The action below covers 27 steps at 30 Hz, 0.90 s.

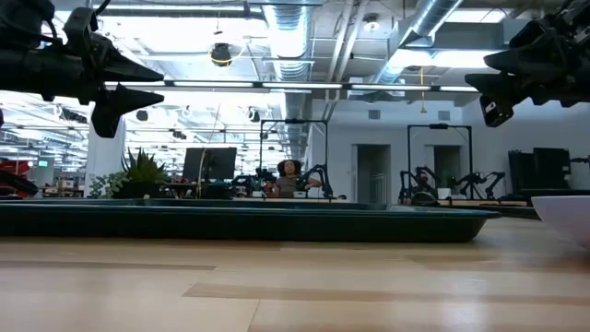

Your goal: Pick and place plate/cup/fork/spoon on tray

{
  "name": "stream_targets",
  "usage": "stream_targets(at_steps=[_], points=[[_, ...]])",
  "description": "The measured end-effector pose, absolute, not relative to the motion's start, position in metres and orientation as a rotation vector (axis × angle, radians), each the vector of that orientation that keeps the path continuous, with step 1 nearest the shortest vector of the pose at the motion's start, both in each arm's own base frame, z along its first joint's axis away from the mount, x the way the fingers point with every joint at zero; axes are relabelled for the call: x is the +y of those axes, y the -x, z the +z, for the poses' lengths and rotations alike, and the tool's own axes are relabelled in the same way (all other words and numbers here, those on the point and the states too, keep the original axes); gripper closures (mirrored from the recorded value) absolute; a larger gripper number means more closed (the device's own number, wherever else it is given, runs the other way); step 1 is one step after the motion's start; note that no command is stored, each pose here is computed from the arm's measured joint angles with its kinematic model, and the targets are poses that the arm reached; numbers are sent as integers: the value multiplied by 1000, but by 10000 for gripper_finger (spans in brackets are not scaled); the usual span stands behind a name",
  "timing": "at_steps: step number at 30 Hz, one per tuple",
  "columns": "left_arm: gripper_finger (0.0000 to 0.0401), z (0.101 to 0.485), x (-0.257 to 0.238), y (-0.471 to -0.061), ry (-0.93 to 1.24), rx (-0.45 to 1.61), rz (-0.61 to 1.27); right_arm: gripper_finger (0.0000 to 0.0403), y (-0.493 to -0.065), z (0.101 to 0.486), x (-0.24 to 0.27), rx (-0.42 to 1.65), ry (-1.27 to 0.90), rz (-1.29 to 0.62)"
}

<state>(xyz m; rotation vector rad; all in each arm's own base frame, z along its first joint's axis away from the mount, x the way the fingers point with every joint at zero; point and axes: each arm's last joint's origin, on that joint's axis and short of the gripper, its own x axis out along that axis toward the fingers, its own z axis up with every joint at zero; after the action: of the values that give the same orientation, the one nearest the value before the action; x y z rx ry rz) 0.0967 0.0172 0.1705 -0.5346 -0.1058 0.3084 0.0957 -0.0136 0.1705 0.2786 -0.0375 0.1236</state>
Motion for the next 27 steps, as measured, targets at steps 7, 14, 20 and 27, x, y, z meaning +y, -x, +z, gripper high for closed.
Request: stream_targets(at_steps=[7, 14, 20, 27], points=[[239, 171, 18, -97, 564, -119, 324, 221, -96, 171, -14, -38, -279, 124], [239, 171, 18, -96, 598, -138, 344, 221, -96, 171, -14, -38, -279, 121], [239, 177, 19, -96, 768, -226, 325, 221, -96, 171, -16, -48, -247, 71], [239, 187, 18, -95, 1063, -368, 228, 221, -95, 176, -16, -84, -417, 69]])
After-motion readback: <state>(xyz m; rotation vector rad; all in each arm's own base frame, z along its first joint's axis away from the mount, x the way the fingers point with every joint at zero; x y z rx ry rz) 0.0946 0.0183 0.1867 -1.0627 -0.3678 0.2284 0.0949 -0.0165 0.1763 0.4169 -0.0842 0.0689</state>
